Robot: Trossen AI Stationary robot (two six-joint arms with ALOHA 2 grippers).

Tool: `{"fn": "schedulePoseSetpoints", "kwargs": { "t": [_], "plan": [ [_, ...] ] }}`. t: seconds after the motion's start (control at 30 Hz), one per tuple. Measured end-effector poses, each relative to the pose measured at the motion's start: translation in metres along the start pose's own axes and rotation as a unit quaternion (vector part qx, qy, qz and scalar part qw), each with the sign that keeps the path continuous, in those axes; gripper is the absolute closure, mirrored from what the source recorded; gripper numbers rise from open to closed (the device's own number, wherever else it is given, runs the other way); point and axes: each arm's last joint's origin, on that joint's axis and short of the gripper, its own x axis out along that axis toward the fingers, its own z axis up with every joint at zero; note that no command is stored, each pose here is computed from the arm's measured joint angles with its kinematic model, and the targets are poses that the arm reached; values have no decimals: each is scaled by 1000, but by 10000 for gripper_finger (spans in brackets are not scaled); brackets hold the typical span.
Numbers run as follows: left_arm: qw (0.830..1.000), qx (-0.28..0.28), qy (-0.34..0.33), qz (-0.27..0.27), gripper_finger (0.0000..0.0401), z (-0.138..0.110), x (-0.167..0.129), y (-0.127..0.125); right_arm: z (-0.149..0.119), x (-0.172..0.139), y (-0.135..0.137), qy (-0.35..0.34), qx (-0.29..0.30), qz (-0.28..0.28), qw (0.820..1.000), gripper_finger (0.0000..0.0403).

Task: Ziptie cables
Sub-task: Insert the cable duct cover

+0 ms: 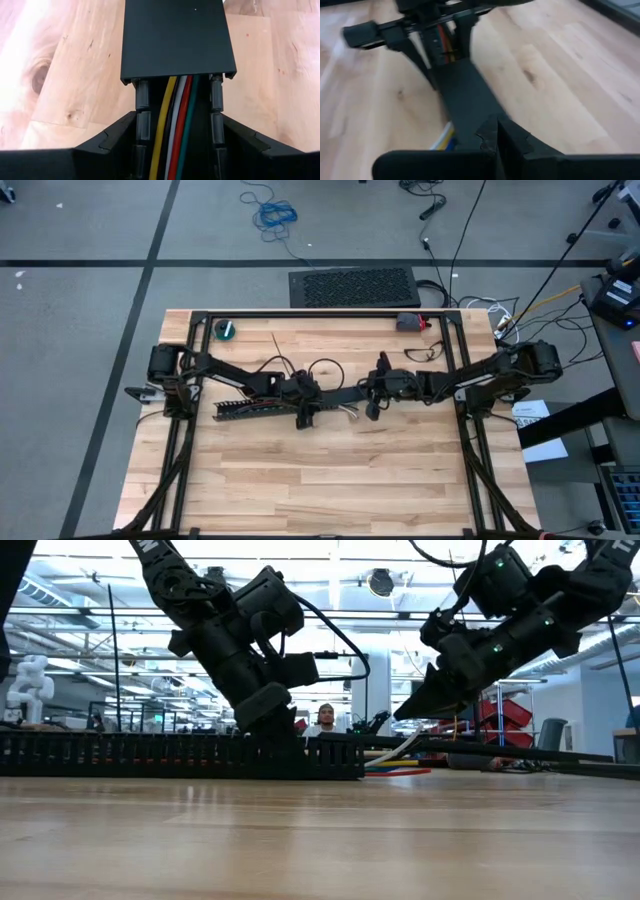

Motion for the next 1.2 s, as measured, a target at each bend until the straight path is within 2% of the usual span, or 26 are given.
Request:
{"fn": "schedulePoseSetpoints", "kwargs": {
  "t": [0.4,0.57,0.73,0.93,1.2],
  "plan": [
    [1000,-1,-4,2,176,1,1,0,1,0,-1,1,-9,5,1000,403],
    [999,38,-10,3,176,2,1,0,-1,-1,8,1,-43,24,999,403],
    [999,44,-13,4,176,2,1,1,-1,-3,15,-2,-75,15,997,403],
    [998,46,-32,10,176,6,1,4,18,0,21,16,-83,38,996,403],
    [998,27,-50,16,176,10,1,8,42,2,24,21,-126,32,991,403]
  ]
}}
